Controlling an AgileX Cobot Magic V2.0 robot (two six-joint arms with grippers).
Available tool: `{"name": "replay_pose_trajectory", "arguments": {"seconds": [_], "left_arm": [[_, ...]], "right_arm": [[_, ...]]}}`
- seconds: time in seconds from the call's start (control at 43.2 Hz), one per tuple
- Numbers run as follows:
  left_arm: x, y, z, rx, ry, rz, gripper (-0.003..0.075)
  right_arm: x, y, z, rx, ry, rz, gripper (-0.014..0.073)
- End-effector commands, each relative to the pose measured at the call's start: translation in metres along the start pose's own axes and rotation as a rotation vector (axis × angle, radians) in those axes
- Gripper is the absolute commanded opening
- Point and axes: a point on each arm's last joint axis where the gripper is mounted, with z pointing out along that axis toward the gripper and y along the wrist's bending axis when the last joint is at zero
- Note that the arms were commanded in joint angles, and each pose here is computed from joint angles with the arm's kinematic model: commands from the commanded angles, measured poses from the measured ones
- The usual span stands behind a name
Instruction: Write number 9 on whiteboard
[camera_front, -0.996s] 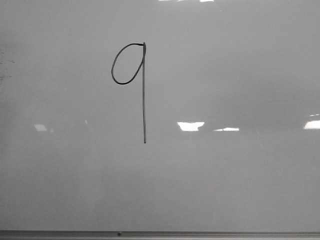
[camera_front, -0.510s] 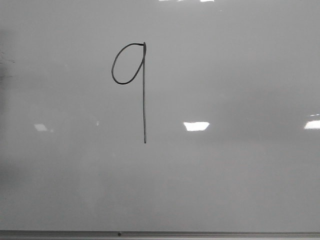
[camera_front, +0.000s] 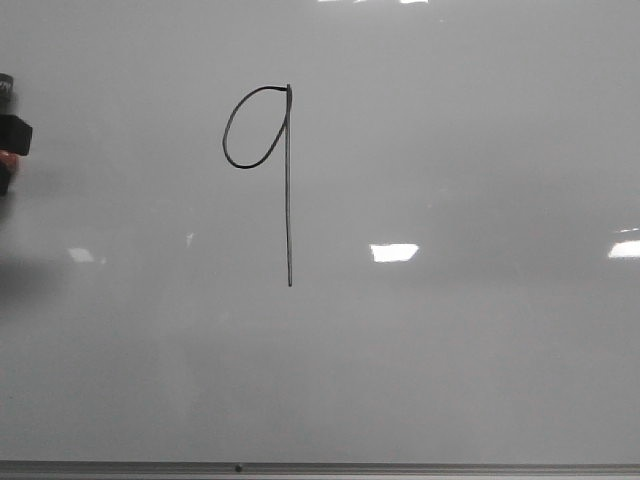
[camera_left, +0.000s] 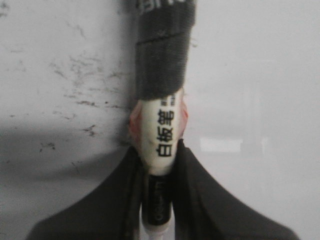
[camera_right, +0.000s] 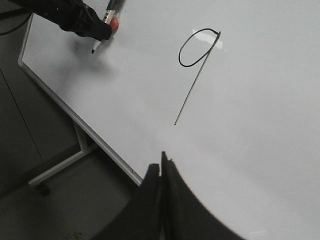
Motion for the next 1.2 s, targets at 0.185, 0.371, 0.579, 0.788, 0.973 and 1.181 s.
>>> {"name": "replay_pose_trajectory", "arguments": {"seconds": [0.185, 0.371, 0.579, 0.788, 0.973, 1.181], "left_arm": [[-0.0191, 0.0010, -0.0029, -0.018, -0.124, -0.022, -0.0018], [-0.0189, 0.0010, -0.0027, -0.018, -0.123, -0.020, -0.0017], [-0.0191, 0.0010, -0.0027, -0.018, -0.125, -0.020, 0.0030], [-0.0191, 0.0010, -0.0027, -0.018, -0.125, -0.020, 0.0173], [-0.0191, 0.0010, -0.0027, -0.018, -0.125, -0.020, 0.0238], [-0.0191, 0.0010, -0.0027, -0.018, -0.125, -0.020, 0.0279]], "right_arm": [[-0.0118, -0.0035, -0.0026, 0.038, -0.072, 0.022, -0.0067], [-0.0117, -0.0033, -0.0026, 0.037, -0.071, 0.022, -0.0067], [-0.0112, -0.0030, -0.0025, 0.032, -0.066, 0.022, -0.0067], [-0.0101, -0.0019, -0.0025, 0.021, -0.054, 0.022, -0.0067], [-0.0098, -0.0016, -0.0024, 0.018, -0.050, 0.022, -0.0067], [-0.0098, -0.0016, -0.0024, 0.018, -0.050, 0.022, -0.0067]]}}
